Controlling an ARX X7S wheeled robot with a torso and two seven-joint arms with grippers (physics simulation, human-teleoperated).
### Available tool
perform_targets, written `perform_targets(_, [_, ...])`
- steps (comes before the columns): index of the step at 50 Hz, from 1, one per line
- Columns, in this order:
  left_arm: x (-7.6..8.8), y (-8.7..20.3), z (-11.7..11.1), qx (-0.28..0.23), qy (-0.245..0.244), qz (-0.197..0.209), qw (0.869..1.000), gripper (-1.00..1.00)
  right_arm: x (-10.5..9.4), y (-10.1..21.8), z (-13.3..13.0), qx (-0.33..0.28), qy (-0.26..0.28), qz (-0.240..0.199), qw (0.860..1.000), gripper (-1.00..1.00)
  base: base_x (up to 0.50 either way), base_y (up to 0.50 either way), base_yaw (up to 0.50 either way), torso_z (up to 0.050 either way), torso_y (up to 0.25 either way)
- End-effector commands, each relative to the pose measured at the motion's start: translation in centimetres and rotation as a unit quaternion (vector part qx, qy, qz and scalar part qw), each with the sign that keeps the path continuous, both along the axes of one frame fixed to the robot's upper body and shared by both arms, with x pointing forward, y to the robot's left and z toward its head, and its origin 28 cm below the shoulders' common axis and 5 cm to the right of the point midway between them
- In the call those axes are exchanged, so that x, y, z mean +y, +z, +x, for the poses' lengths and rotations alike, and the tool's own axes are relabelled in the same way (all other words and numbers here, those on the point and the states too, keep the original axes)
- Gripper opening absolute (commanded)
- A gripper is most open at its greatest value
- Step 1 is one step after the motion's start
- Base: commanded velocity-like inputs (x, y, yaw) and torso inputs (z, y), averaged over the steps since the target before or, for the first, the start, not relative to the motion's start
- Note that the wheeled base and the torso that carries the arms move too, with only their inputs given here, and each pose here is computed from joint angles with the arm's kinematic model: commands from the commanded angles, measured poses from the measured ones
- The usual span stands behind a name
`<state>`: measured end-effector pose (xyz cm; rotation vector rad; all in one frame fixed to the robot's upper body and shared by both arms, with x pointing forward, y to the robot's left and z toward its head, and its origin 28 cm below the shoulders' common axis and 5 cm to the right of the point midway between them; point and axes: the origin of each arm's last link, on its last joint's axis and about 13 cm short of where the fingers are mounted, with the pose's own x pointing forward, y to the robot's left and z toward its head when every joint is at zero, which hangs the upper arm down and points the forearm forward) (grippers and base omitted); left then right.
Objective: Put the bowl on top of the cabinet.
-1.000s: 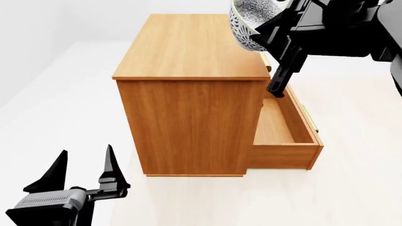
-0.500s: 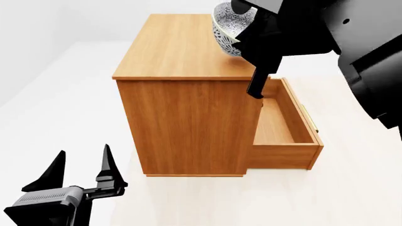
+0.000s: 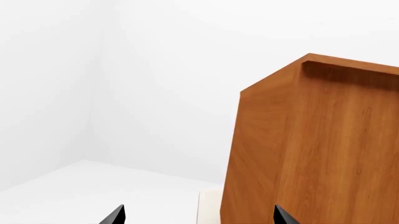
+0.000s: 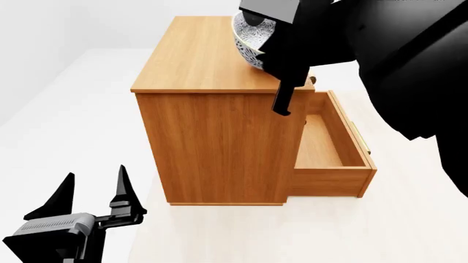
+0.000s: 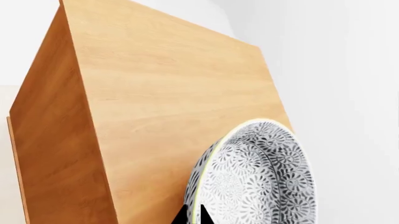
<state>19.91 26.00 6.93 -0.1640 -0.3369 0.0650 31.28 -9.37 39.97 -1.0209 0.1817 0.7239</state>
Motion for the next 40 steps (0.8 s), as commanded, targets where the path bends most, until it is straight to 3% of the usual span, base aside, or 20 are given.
perform_targets(1, [0.1,-0.1,0.0,0.002,0.002,-0.002,1.000,1.00,0.8,-0.2,0.7,-0.008,-0.002,-0.018,1.000,-1.00,0.00,0.00,0.00,0.000,0.000])
perform_targets(27, [0.2,0.0,0.2,0.002,0.005,-0.004,1.000,1.00,1.5,-1.7,1.8,0.012,-0.001,-0.041,0.999,-1.00,0.00,0.00,0.00,0.000,0.000])
perform_targets(33, [0.2,0.0,0.1,0.003,0.005,-0.003,1.000,1.00,1.3,-1.6,2.0,-0.012,-0.013,-0.045,0.999,-1.00,0.00,0.00,0.00,0.000,0.000])
perform_targets(34, [0.2,0.0,0.1,0.003,0.005,-0.003,1.000,1.00,1.3,-1.5,1.9,-0.013,-0.016,-0.044,0.999,1.00,0.00,0.00,0.00,0.000,0.000])
perform_targets(40, [0.2,0.0,0.0,0.003,0.004,-0.003,1.000,1.00,1.1,-1.2,1.6,-0.017,-0.016,-0.041,0.999,1.00,0.00,0.00,0.00,0.000,0.000])
